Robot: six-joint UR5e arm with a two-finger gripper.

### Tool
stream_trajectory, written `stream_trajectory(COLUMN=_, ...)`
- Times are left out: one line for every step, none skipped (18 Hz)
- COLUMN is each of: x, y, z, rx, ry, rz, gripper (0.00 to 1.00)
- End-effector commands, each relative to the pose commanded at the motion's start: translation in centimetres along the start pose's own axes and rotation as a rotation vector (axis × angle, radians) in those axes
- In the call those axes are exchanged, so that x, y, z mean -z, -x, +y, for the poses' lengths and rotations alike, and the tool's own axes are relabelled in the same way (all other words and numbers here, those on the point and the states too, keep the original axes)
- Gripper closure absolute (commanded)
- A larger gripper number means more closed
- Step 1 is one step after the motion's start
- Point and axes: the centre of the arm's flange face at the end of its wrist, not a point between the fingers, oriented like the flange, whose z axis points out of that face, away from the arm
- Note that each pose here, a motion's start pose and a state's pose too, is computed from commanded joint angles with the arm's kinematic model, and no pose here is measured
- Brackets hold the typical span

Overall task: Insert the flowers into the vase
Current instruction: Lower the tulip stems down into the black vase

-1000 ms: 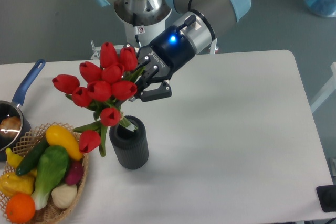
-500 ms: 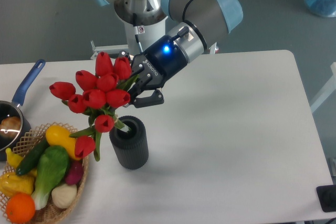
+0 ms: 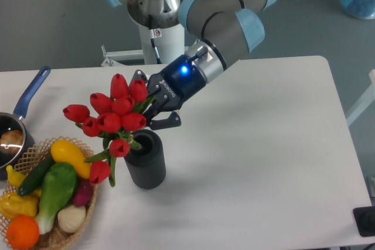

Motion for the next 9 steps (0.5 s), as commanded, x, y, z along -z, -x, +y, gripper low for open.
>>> stream_trajectory(x=0.0, y=0.1, z=0.8, rx=0.0, ry=0.001, rz=0.0, gripper=1.0)
stream_trajectory(x=0.1, y=0.1, z=1.3, rx=-0.008, ry=0.001, rz=-0.001, gripper=1.0)
stream_trajectory(x=0.2, y=0.3, z=2.1, rx=-0.009, ry=0.002, rz=-0.002, gripper=0.98)
stream_trajectory(x=0.2, y=0.4, z=2.5, rx=-0.011, ry=0.003, rz=-0.003, gripper=0.96)
stream_trajectory(x=0.1, y=0.2, z=2.8, rx=-0.011, ry=0.004, rz=-0.001, gripper=0.96)
stream_trajectory(x=0.1, y=0.2, z=2.9, rx=-0.013, ry=0.004, rz=-0.001, gripper=0.94)
stream_trajectory(x=0.1, y=0.3, z=3.1, rx=-0.01, ry=0.006, rz=-0.001, gripper=0.9)
stream_trajectory(x=-0.1, y=0.5, z=3.8, rx=0.004, ry=0.011, rz=0.001, gripper=0.87)
stream_trajectory(x=0.1, y=0.5, z=4.4, rx=0.009, ry=0.013, rz=-0.002, gripper=0.84)
